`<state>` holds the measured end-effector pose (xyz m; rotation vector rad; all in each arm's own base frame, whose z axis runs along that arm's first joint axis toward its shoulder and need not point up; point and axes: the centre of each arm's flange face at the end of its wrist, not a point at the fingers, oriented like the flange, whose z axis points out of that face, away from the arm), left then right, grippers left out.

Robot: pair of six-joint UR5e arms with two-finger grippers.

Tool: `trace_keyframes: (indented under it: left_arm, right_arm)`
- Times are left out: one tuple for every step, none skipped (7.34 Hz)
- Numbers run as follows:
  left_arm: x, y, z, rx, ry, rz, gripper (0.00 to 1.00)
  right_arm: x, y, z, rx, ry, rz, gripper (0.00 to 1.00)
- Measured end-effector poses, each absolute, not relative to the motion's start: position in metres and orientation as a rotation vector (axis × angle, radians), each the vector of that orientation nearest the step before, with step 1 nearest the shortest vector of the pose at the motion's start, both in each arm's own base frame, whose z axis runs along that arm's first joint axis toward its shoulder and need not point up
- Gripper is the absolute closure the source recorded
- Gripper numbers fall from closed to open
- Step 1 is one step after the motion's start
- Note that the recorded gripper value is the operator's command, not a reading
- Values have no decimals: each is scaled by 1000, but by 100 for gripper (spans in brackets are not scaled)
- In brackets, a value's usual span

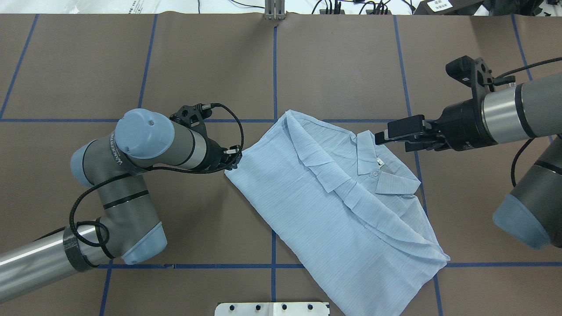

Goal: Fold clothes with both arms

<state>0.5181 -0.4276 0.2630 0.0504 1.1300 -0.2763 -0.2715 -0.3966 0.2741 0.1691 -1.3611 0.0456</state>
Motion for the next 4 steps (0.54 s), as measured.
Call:
trace_keyframes:
  left_arm:
    - [522, -431, 268, 64, 1116, -287, 1]
    - [525, -433, 272, 72, 1103, -296, 1]
    - [527, -435, 276, 74, 1094, -300, 1]
    - [528, -435, 278, 73, 1089, -303, 1]
  right_arm:
    - [-272, -397, 275, 168, -1360, 46, 0]
    - [-272, -398, 276, 168, -1359, 47, 0]
    - [-272, -398, 276, 167, -1358, 47, 0]
    - [-272, -398, 276, 167, -1358, 48, 0]
